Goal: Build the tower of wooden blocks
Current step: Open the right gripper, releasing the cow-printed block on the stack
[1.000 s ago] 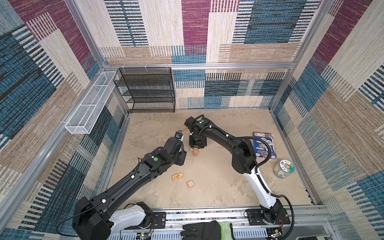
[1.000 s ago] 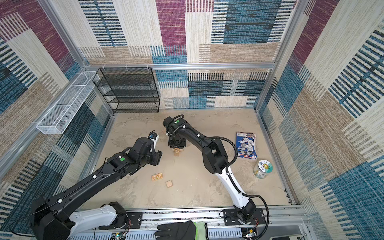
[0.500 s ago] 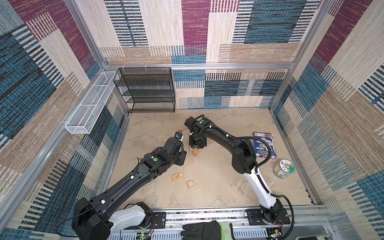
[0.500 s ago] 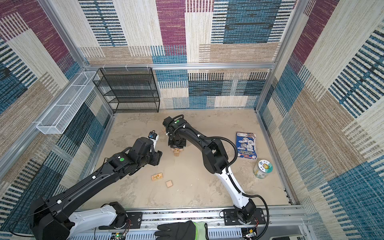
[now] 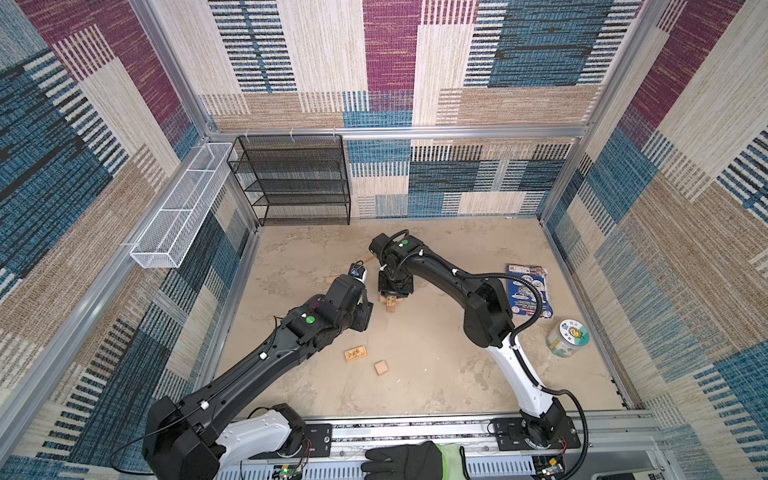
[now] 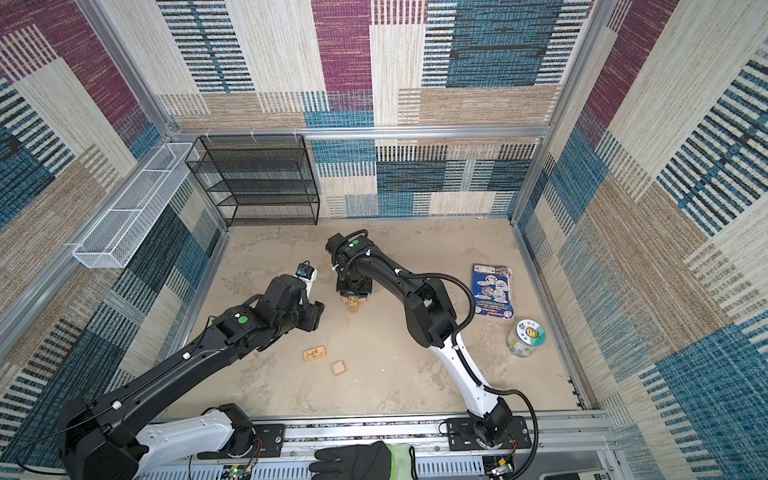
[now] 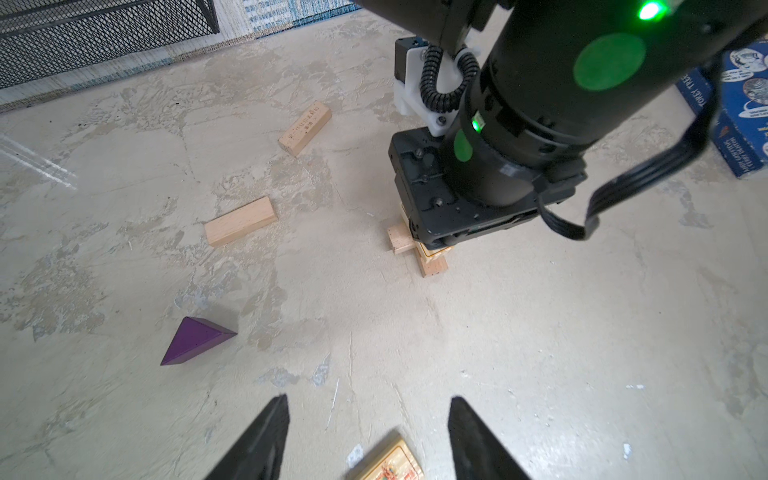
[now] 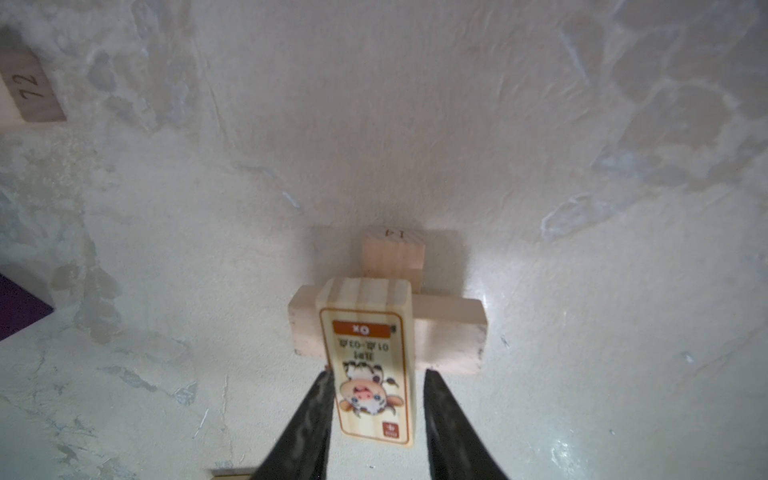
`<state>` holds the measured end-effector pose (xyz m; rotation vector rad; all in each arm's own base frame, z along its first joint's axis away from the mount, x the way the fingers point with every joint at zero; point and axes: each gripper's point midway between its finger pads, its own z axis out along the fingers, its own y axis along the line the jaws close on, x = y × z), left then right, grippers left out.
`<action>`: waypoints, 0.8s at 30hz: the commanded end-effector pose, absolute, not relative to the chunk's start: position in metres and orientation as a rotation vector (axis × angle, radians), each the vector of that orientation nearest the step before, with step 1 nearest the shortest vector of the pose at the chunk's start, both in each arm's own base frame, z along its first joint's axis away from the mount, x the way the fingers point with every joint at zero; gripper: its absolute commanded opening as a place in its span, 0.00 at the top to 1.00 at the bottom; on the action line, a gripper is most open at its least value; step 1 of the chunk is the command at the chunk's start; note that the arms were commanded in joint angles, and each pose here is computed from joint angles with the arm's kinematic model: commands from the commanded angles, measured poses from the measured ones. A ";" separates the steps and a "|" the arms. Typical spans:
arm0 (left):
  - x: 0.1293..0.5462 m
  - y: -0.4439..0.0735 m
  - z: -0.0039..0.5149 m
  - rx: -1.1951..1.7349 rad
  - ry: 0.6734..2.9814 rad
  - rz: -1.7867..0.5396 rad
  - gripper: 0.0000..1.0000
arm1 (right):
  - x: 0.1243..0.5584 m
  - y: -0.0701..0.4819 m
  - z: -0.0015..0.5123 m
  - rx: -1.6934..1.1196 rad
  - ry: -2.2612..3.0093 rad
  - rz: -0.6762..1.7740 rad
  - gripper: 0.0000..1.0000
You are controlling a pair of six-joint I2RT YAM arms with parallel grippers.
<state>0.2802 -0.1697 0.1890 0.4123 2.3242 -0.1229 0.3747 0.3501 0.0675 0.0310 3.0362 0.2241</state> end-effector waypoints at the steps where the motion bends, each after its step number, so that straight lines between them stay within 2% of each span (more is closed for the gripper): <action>1: 0.281 -0.167 0.190 0.411 2.317 -0.103 0.34 | 0.374 0.347 0.068 0.057 3.037 0.204 0.60; 16: 0.281 -0.167 0.190 0.411 2.314 -0.102 0.34 | 0.383 0.353 0.075 0.023 3.002 0.227 0.53; 24: 0.281 -0.167 0.190 0.409 2.311 -0.100 0.34 | 0.386 0.350 0.070 0.022 3.000 0.183 0.53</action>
